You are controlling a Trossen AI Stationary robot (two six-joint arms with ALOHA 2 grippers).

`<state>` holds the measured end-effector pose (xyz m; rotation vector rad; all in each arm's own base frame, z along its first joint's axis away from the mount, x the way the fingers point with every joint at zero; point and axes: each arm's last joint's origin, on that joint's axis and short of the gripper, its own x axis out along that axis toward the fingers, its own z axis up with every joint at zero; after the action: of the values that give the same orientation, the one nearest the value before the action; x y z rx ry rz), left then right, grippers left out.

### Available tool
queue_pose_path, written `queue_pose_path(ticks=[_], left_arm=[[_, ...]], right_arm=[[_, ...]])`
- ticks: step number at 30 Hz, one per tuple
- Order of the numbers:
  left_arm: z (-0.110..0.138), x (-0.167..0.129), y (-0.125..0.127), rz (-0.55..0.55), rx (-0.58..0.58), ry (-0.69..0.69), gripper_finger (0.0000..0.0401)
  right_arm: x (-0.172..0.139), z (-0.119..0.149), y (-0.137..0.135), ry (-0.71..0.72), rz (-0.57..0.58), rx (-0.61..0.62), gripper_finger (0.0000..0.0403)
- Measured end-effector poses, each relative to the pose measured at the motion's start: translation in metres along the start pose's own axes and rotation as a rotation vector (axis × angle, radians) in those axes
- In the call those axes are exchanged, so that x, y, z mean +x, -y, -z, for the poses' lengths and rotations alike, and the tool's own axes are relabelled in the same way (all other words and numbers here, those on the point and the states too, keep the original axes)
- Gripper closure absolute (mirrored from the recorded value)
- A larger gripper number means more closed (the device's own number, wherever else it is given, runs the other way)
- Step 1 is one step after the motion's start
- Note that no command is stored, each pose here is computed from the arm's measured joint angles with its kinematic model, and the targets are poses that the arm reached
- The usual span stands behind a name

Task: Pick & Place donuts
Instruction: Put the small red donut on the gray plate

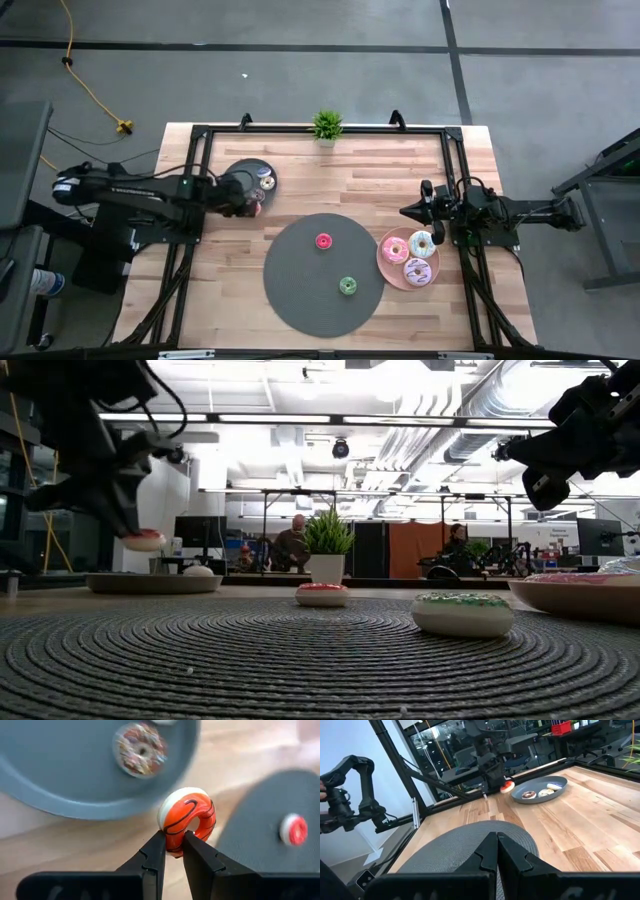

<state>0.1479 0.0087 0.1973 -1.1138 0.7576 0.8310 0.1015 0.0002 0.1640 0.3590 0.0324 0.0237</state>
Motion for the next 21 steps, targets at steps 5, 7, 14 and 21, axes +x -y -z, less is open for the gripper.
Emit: queue_pose_path(ticks=[5,7,14,21], left_arm=[[-0.015,0.002,-0.007,-0.041,-0.102,0.029,0.0344],[-0.020,0.003,-0.011,-0.073,-0.139,0.053,0.0344],[-0.037,0.004,-0.021,-0.118,-0.287,0.116,0.0344],[-0.045,0.011,-0.026,-0.177,-0.341,0.102,0.0344]], right_arm=[[0.000,0.000,0.000,-0.003,0.001,0.000,0.0402],[0.000,0.000,0.000,-0.003,0.001,0.000,0.0402],[0.000,0.000,0.000,-0.003,0.001,0.000,0.0402],[0.000,0.000,0.000,-0.003,0.002,0.000,0.0402]])
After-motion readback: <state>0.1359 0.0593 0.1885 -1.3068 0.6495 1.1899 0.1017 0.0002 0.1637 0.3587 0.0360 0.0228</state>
